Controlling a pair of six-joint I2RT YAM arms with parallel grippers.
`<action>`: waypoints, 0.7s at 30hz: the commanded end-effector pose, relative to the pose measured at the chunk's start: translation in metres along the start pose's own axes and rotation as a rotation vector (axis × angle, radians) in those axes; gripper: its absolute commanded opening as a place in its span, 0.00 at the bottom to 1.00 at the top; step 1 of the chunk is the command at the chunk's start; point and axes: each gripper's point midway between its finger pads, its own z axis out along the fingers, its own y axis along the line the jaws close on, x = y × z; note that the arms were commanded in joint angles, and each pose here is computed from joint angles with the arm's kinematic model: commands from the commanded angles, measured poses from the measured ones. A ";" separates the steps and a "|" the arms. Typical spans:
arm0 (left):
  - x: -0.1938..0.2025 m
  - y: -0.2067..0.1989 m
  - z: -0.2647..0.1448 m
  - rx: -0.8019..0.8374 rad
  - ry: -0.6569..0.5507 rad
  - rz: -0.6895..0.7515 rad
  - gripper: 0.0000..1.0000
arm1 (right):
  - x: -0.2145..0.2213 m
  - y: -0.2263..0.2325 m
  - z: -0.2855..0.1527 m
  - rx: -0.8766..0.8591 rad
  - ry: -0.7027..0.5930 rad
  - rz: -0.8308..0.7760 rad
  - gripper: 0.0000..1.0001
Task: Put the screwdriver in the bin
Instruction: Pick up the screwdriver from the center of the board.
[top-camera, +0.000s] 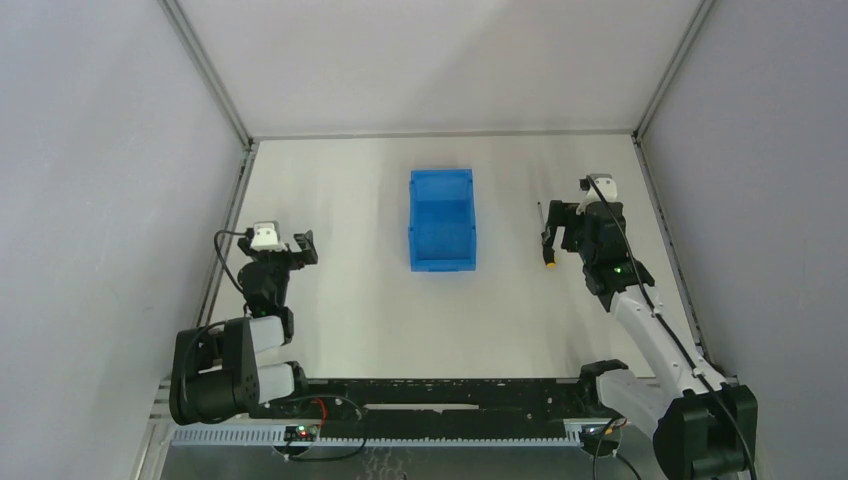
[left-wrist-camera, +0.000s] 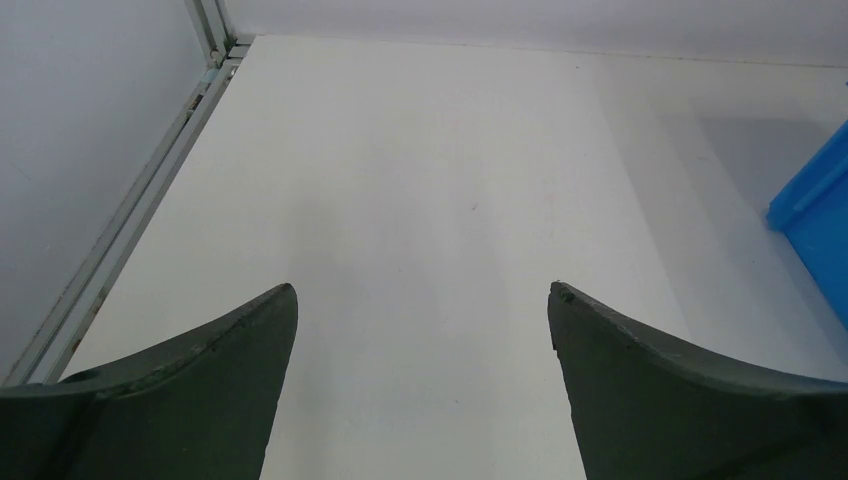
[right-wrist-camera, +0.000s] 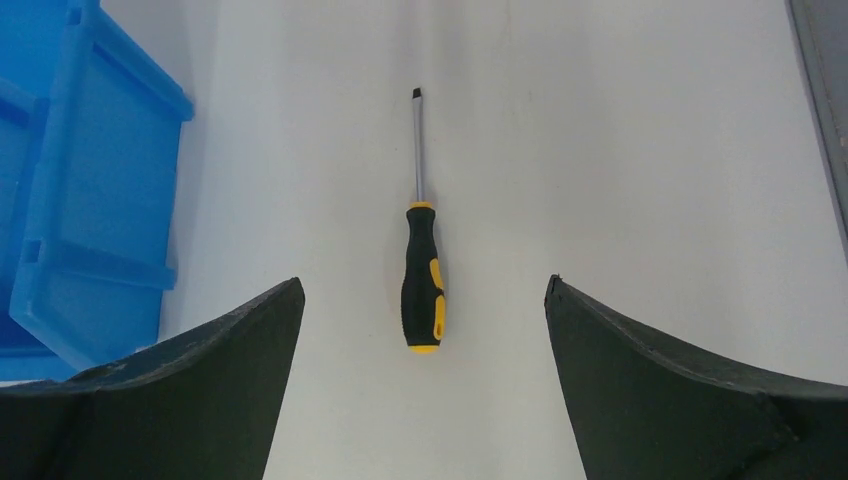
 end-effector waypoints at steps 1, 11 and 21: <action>-0.017 -0.003 -0.001 0.007 -0.079 0.004 1.00 | -0.019 -0.002 -0.002 0.032 -0.079 0.004 1.00; -0.017 -0.002 -0.001 0.007 -0.079 0.004 1.00 | -0.011 0.004 -0.001 0.004 0.003 -0.038 1.00; -0.017 -0.002 -0.001 0.006 -0.079 0.004 1.00 | -0.007 0.009 0.012 -0.009 0.160 -0.060 1.00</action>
